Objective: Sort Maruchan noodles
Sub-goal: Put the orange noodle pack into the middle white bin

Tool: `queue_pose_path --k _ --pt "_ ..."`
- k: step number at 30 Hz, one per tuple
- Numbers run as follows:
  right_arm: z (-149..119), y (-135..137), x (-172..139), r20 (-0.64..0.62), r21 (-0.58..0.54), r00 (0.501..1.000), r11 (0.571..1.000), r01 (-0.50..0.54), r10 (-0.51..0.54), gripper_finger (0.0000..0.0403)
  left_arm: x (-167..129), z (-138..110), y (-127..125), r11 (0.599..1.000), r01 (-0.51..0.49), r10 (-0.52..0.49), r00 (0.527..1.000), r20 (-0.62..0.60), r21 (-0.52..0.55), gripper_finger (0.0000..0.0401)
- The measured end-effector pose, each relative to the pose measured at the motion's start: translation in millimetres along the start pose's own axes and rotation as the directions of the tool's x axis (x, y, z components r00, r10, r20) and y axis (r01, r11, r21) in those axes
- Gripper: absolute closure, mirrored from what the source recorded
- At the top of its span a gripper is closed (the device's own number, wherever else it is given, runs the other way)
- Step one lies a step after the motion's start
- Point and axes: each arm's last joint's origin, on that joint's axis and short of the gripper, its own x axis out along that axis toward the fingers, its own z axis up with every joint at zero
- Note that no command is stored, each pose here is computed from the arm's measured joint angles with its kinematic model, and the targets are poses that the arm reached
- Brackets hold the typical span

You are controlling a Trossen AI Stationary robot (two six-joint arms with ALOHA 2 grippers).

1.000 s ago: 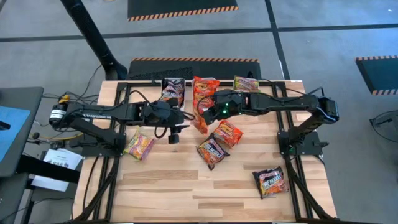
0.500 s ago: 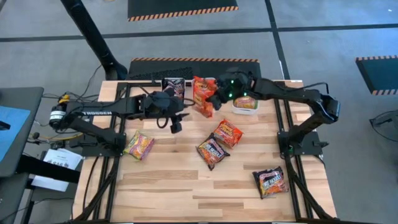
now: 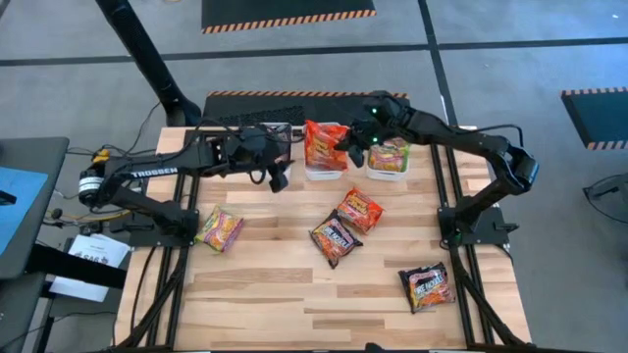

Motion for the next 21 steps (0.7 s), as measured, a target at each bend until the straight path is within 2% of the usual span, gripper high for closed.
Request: queue_pose_path --k 6,10,13,17,21 --pt "-1 -2 -1 -0.007 -0.113 1.000 0.994 0.012 -0.012 0.0395 3 -1 13 0.996 -0.051 0.050 0.999 -0.010 -0.077 0.0263" --pt "-4 -6 10 -0.025 -0.144 0.999 0.989 0.025 -0.029 0.0394 4 -2 18 0.991 -0.070 0.068 0.998 -0.015 -0.111 0.0263" --pt "-9 -11 23 -0.051 -0.165 0.998 0.986 0.019 -0.028 0.0394 4 -2 20 0.990 -0.076 0.075 0.997 -0.017 -0.121 0.0264" --pt "-15 -13 39 -0.080 -0.205 0.991 0.975 0.086 -0.104 0.0394 4 -2 20 0.991 -0.077 0.075 0.997 -0.017 -0.114 0.0264" --pt "-14 -13 45 -0.057 -0.239 0.992 0.966 0.095 -0.112 0.0393 4 -2 20 0.991 -0.077 0.075 0.997 -0.017 -0.113 0.0264"
